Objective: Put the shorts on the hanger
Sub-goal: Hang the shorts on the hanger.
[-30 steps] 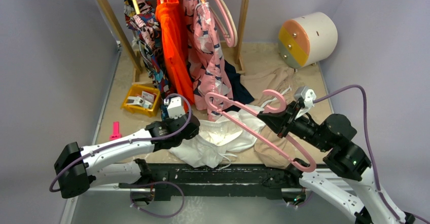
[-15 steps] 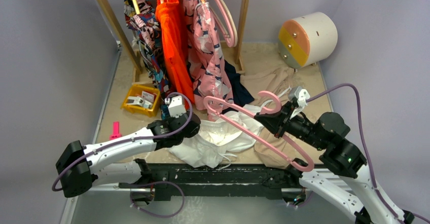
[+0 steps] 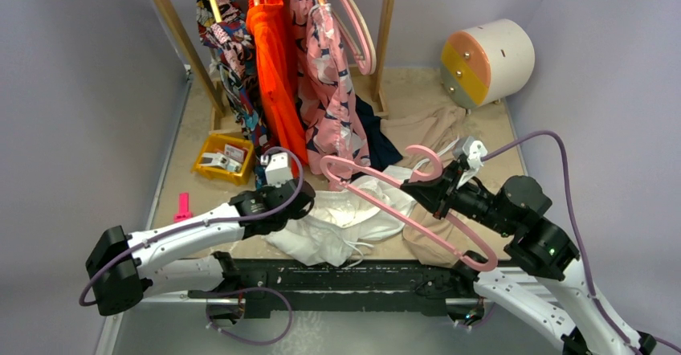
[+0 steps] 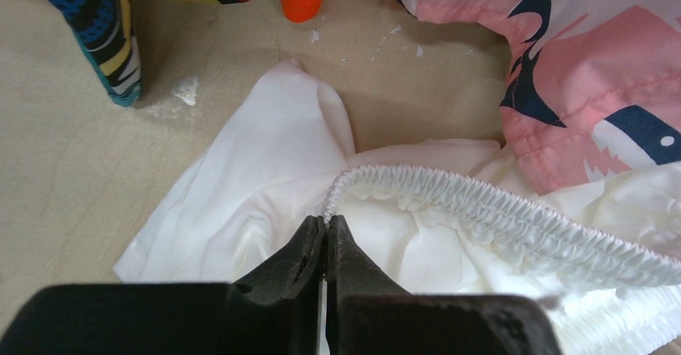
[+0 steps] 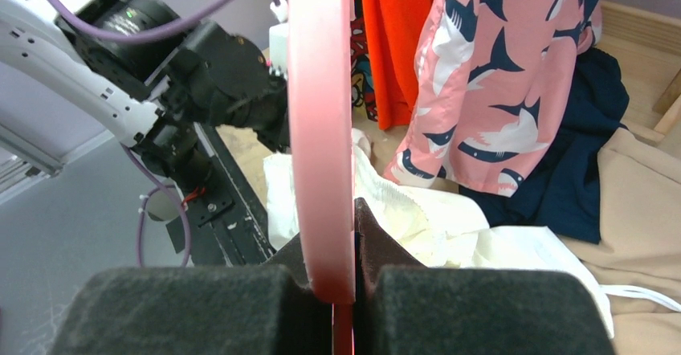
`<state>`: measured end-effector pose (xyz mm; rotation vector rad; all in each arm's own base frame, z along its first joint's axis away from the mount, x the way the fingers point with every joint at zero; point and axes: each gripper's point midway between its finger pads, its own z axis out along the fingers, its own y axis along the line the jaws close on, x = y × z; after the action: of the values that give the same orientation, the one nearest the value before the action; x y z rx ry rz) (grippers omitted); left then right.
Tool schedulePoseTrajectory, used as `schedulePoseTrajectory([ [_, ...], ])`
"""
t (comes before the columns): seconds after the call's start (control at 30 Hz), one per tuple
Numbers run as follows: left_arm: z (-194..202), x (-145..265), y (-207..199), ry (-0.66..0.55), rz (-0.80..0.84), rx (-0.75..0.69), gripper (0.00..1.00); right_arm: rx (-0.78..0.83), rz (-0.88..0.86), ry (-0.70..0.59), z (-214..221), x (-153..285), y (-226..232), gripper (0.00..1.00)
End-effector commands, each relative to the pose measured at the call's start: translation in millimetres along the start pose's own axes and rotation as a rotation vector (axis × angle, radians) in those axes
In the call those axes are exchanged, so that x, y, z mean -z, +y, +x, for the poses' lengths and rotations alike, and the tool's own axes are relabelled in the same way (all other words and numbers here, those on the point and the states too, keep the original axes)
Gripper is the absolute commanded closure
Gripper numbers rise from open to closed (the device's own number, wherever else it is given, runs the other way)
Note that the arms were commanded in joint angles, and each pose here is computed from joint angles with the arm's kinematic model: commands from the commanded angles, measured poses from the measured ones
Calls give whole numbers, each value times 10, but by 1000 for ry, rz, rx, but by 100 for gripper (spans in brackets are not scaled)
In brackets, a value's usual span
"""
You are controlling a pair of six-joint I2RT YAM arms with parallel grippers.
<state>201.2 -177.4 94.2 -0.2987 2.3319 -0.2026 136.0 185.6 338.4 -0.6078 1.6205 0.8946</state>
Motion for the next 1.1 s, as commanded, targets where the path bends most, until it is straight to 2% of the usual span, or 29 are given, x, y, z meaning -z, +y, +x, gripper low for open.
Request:
schedulePoseTrajectory([
  [0.0,-569,420,-231,-92,87,-29,100,63,-48,-85,-378,46,132,100],
  [0.1,-848,726,-317,-120,143,-62,100,88,-64,-114,-548,102,194,100],
  [0.2,-908,855,-288,-131,178,-73,100,98,-92,-133,-597,126,251,100],
  [0.47,-836,800,-185,-134,160,-79,100,93,-174,-56,-326,44,334,100],
  [0.67,-903,813,-222,-149,155,-99,100,82,-132,62,-67,-95,198,100],
  [1.07,-1000,895,-223,-174,168,-115,100,65,-114,90,52,-302,107,100],
])
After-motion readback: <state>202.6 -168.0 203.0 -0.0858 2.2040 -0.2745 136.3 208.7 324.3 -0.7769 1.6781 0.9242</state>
